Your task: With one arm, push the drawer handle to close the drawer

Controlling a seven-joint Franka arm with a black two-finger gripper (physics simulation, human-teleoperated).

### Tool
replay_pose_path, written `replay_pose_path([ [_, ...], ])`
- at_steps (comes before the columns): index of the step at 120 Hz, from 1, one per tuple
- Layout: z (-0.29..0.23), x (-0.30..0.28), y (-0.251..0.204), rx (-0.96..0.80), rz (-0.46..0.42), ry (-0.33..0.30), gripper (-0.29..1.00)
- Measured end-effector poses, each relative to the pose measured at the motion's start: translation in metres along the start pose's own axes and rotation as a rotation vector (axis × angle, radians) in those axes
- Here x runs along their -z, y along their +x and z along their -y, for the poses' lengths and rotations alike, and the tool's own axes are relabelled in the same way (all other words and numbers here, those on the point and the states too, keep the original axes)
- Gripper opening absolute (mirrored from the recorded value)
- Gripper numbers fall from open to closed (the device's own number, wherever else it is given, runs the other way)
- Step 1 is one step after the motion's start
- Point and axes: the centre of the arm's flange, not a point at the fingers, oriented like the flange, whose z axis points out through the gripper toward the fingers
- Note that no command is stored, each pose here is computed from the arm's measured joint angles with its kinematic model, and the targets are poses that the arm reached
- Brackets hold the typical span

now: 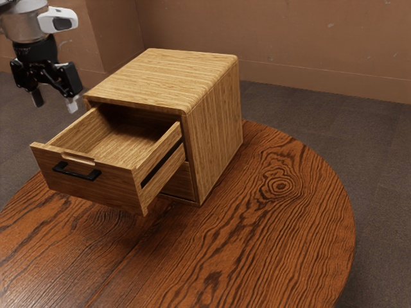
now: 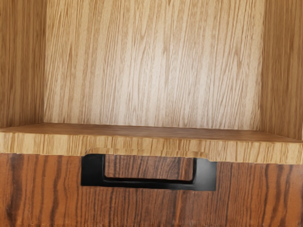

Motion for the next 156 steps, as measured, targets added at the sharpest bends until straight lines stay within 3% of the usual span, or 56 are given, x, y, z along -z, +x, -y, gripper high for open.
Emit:
replay_pose_path([
  [30, -0.006, -0.025, -0.018, 0.005, 0.077, 0.000, 0.70],
  [42, -0.013, -0.040, -0.029, -0.001, 0.105, 0.015, 0.44],
  [58, -0.010, -0.113, -0.033, 0.006, 0.169, 0.030, 0.15],
  [90, -0.007, -0.159, -0.034, 0.022, 0.028, 0.019, -0.03],
  [156, -0.014, -0.166, 0.027, 0.024, -0.106, 0.016, -0.08],
])
